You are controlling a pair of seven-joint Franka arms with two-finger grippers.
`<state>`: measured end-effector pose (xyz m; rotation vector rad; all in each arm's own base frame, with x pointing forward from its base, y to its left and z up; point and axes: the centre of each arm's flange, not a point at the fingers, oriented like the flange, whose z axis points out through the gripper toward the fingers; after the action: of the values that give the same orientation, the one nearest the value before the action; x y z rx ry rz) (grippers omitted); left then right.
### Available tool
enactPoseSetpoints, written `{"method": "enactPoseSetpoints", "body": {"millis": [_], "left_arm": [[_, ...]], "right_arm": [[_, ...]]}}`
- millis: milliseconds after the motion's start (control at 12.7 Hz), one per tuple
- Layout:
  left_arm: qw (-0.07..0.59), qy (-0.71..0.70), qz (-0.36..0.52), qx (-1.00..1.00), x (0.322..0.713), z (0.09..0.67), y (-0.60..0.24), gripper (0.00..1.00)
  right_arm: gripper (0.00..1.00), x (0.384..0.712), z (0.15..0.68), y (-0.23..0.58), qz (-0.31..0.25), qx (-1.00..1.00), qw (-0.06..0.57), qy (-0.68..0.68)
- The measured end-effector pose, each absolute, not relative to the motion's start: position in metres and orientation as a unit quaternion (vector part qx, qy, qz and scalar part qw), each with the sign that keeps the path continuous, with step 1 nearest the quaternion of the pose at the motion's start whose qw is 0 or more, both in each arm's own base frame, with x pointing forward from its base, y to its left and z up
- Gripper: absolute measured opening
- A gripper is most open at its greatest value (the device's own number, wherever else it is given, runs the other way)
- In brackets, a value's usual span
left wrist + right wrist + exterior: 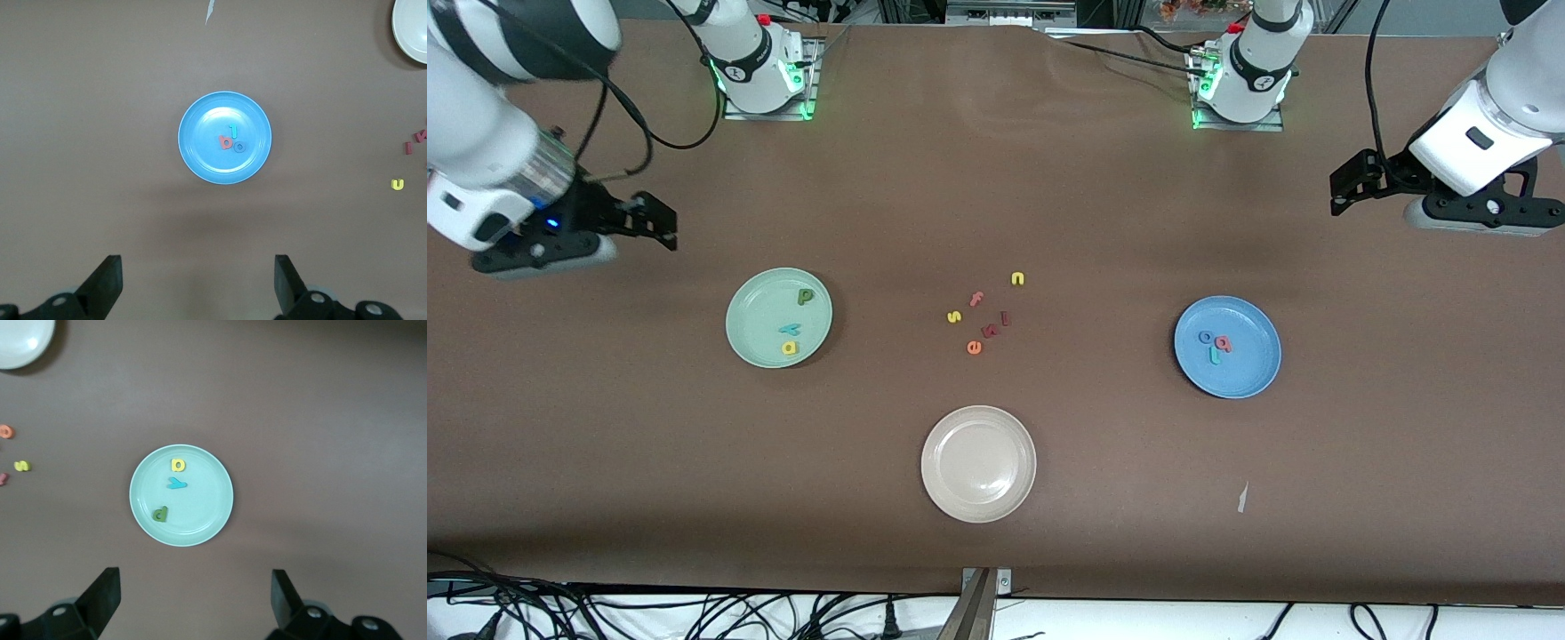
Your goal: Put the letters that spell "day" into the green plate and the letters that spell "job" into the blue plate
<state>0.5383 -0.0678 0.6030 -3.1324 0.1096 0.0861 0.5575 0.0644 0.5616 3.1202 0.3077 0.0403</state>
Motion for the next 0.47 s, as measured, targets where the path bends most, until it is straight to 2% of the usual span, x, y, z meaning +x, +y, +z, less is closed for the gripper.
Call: {"method": "enactPoseSetpoints", "body": {"millis": [235, 471], "left_arm": [[0.003, 0.035, 0.027, -0.999, 0.538, 0.603, -0.068, 1.00], [0.003, 0.035, 0.027, -0.999, 0.538, 0.603, -0.068, 1.00]], "right_arm": [[1.00, 0.547, 0.602, 0.057, 0.011, 0.996, 0.005, 0.093], [1.00, 0.545, 0.609, 0.054, 0.006, 0.996, 0.012, 0.091]]}}
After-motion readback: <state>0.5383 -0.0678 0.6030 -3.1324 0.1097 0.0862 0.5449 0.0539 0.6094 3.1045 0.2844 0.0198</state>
